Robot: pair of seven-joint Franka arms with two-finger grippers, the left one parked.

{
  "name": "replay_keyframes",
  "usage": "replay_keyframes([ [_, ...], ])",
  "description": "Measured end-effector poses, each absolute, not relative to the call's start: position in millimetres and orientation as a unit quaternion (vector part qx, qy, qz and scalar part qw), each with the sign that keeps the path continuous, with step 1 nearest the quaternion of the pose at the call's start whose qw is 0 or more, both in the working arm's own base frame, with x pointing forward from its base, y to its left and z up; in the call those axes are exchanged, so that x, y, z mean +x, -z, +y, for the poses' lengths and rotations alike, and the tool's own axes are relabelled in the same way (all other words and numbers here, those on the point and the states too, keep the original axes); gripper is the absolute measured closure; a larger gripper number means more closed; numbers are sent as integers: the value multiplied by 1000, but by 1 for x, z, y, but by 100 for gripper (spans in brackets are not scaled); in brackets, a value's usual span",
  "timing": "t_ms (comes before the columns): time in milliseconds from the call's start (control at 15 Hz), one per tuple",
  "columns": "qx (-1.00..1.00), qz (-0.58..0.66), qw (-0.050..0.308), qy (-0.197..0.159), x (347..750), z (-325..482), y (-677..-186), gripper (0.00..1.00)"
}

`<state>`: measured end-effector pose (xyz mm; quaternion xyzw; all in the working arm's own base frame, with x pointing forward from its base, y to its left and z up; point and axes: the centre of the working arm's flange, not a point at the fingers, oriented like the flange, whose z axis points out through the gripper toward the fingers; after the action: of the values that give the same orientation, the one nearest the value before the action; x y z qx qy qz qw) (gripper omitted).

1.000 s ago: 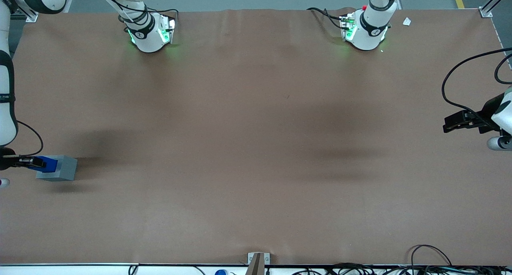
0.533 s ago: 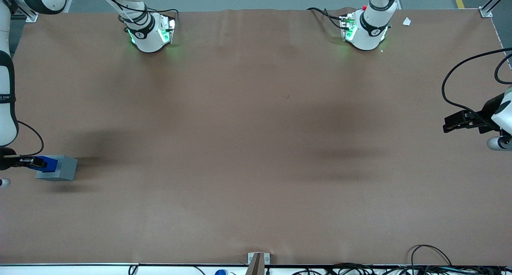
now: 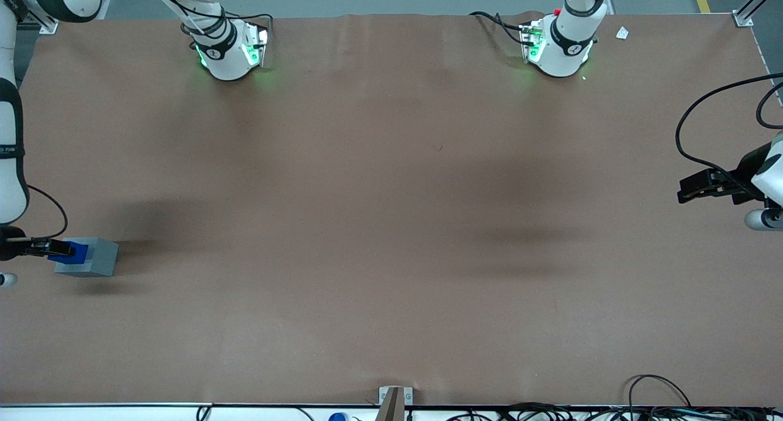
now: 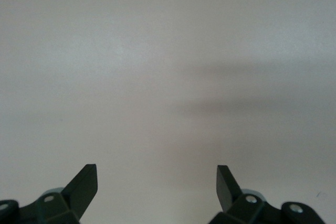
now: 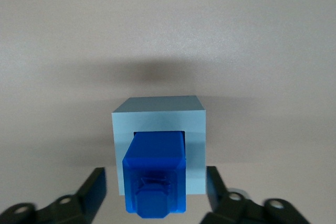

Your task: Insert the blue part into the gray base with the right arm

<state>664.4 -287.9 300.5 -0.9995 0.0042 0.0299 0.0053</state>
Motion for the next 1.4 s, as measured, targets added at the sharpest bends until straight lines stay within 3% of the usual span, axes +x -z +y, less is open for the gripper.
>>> replay_keyframes([
  [67,-1000,4,5,-29,665,-288,-302,0],
  [333,-999,-1,10,-36,667,-280,-328,0],
  [600,-999,-8,13,-30,659,-252,-418,0],
  [733,-999,11,12,-32,656,-214,-463,0],
  [1067,-994,76,11,-78,633,-105,-536,0],
  [1400,-995,75,2,-60,606,-22,-597,0],
])
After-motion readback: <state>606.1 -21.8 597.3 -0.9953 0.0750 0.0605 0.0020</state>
